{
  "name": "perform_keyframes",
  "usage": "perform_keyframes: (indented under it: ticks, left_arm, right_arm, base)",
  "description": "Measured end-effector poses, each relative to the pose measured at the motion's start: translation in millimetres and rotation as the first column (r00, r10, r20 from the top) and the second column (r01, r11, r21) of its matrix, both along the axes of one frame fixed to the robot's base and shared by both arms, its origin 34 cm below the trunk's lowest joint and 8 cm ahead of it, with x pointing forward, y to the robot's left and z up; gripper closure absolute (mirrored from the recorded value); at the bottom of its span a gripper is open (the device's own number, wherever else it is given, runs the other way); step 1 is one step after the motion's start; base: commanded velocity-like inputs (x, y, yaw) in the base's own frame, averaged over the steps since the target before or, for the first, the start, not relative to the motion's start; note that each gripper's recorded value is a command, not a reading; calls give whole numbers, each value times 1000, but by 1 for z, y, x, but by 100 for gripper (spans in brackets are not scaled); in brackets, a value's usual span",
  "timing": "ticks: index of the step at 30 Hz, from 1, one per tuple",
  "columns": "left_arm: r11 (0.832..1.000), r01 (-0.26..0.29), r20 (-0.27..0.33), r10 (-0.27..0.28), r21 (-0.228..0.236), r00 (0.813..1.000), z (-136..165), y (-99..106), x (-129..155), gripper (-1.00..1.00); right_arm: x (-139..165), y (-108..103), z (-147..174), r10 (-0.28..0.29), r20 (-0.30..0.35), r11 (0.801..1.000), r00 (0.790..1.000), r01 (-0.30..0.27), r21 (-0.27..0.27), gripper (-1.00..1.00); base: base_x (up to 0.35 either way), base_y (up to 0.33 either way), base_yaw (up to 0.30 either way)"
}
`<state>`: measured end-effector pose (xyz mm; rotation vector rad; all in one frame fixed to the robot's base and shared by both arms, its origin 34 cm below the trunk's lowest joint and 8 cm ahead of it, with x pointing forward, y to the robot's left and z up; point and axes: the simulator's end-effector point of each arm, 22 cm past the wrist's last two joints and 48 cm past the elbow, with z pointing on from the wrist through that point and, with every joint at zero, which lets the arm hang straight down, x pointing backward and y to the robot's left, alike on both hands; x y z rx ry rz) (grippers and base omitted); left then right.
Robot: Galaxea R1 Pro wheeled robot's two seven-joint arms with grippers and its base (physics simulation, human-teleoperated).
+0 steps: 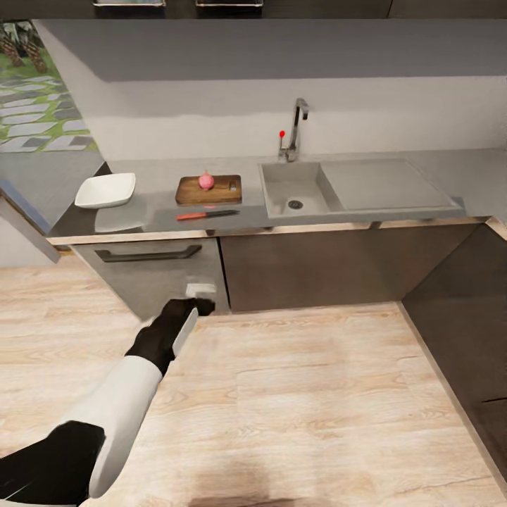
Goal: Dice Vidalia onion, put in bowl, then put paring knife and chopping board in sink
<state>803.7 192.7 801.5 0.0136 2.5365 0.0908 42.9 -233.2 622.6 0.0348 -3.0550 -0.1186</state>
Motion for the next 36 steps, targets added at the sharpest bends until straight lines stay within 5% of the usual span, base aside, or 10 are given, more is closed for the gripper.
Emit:
perform_keyframes:
  ticks: [2, 3, 9, 12, 18, 25, 32, 36]
  left_arm:
    - [1000, 14, 46, -14, 17, 999, -33, -3, -14, -100]
    - [1000, 13, -7, -13, 29, 1000, -63, 2, -38, -100]
    - [998, -1, 4, 1, 60, 1000, -125, 18, -110, -100]
    - [998, -15, 66, 11, 56, 998, -132, 25, -130, -100]
    - [1000, -16, 79, 15, 21, 997, -172, 29, -255, -100]
    - [999, -49, 178, 47, 6, 983, -168, 39, -366, -100]
    - [996, -72, 283, 56, 45, 958, -148, 74, -386, -100]
    - [983, -122, 279, 80, 135, 957, -145, 121, -401, -100]
  right_arm:
    - [2, -3, -1, -1, 5, 1000, 1000, 1, -6, -100]
    - [2, -4, -1, -1, 5, 1000, 1000, 1, -8, -100]
    - [24, -19, -6, 5, 51, 1000, 999, -4, -30, -100]
    - [56, -28, -13, 12, 113, 999, 993, -7, -42, -100]
    - [153, -60, -21, 37, 222, 991, 974, -6, -135, -100]
    - [242, -71, -20, 51, 341, 988, 939, 1, -152, -100]
    - [277, -69, -20, 53, 388, 991, 920, -2, -132, -100]
    - [278, -67, -19, 59, 391, 997, 919, -37, -64, -100]
  base:
    - [-10, 0, 0]
    - [-6, 0, 0]
    - [-2, 0, 0]
    - [0, 0, 0]
    - [0, 0, 0]
    - [0, 0, 0]
    - [0, 0, 0]
    - [0, 0, 0]
